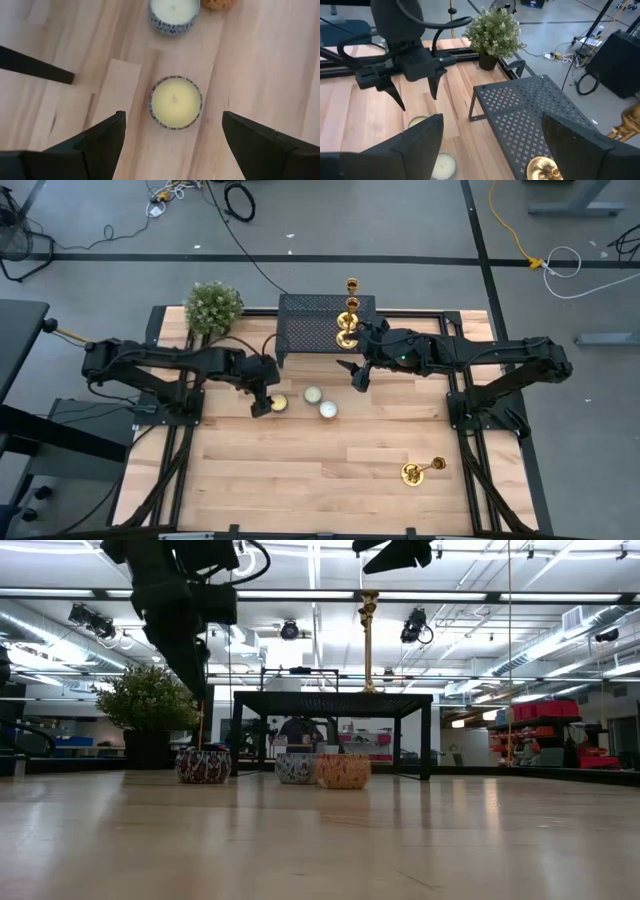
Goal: Pick & Place candle stick holders
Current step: Put the patterned red scented candle on the shelf
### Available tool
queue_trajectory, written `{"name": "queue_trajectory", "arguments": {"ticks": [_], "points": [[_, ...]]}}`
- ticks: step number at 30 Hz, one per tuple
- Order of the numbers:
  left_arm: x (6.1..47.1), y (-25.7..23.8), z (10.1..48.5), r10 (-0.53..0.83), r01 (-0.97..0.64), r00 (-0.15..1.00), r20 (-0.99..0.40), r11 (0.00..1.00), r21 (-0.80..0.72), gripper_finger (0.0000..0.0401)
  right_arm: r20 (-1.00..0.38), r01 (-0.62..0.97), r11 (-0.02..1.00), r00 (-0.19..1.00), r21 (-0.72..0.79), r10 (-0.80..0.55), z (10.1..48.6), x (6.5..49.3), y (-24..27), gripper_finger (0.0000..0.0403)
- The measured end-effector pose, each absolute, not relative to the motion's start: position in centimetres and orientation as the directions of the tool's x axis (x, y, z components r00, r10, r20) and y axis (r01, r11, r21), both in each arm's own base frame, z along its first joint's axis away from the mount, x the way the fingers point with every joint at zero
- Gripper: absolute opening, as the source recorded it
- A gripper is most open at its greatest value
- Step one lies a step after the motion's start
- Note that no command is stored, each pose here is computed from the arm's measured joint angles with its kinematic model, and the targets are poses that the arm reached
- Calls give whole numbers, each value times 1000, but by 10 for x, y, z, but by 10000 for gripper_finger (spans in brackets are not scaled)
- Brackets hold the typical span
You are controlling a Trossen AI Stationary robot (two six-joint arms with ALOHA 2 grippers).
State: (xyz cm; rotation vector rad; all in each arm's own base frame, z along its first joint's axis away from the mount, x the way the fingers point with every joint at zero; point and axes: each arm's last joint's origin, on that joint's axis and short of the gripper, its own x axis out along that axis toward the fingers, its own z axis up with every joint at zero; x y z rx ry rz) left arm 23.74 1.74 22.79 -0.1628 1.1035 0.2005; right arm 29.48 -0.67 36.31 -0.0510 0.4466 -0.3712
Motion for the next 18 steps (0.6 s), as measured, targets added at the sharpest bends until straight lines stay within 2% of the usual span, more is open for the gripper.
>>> {"name": "queue_trajectory", "arguments": {"ticks": [18], "points": [[231,11,182,69,-201,514,-855,979,-42,336,-423,340,931,830,-132,-363,362,294,-7,336]]}}
